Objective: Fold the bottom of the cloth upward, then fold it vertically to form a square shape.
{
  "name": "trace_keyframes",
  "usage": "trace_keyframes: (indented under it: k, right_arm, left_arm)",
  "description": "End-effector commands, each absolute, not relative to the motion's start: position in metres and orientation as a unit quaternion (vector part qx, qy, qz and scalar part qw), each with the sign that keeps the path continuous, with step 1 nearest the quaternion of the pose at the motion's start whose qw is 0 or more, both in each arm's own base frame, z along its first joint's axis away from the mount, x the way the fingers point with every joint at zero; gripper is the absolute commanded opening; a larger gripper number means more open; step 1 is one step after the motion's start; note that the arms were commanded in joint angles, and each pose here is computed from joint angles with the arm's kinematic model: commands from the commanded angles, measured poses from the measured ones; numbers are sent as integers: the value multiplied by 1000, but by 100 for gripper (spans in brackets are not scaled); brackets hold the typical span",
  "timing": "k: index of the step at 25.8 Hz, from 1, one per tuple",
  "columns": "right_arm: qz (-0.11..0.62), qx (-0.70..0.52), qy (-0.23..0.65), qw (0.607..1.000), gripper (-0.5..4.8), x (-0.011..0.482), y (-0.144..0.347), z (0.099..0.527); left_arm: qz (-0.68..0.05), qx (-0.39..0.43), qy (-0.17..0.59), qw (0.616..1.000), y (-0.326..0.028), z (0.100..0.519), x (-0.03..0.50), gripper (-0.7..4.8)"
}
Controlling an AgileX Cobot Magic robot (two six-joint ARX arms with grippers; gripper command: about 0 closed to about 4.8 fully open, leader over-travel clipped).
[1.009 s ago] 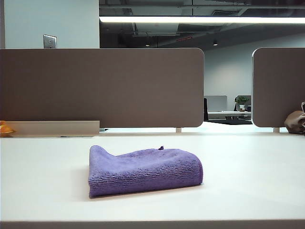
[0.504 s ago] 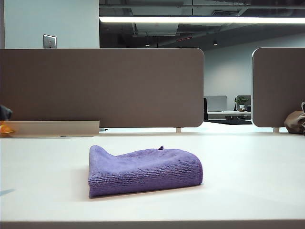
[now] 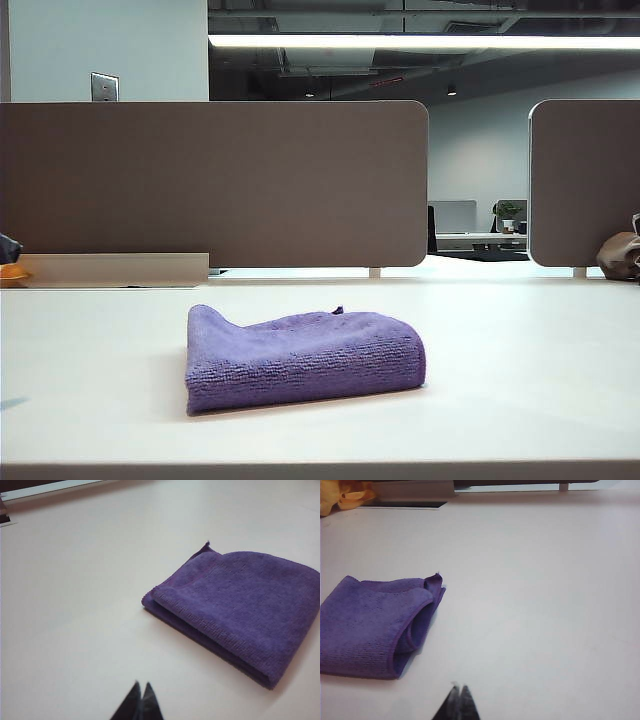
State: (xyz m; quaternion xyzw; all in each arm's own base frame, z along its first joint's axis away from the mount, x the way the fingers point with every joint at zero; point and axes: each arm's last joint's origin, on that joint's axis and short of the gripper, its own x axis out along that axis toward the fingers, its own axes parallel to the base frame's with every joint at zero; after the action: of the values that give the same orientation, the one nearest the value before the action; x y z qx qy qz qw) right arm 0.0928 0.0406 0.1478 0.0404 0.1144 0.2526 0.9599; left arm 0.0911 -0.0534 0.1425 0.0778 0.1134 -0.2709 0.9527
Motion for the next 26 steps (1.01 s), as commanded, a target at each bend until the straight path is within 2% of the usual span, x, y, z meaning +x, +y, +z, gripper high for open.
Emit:
trace_keyframes:
  k: [1, 11, 17, 26]
  right_arm:
    - [253, 39, 109, 961, 0, 93, 41, 149]
    - [251, 40, 105, 961, 0, 93, 40, 149]
    - [246, 42, 87, 964, 0, 92, 38, 152]
    - [162, 50, 54, 984, 0, 94, 21, 157]
  left_arm:
    - [-272, 77, 105, 953, -54, 145, 92, -5]
    - [-272, 75, 97, 954, -53, 146, 91, -5]
    - [-266, 63, 57, 960, -50, 153, 88, -5]
    - [-147, 52, 24, 988, -26, 159, 94, -5]
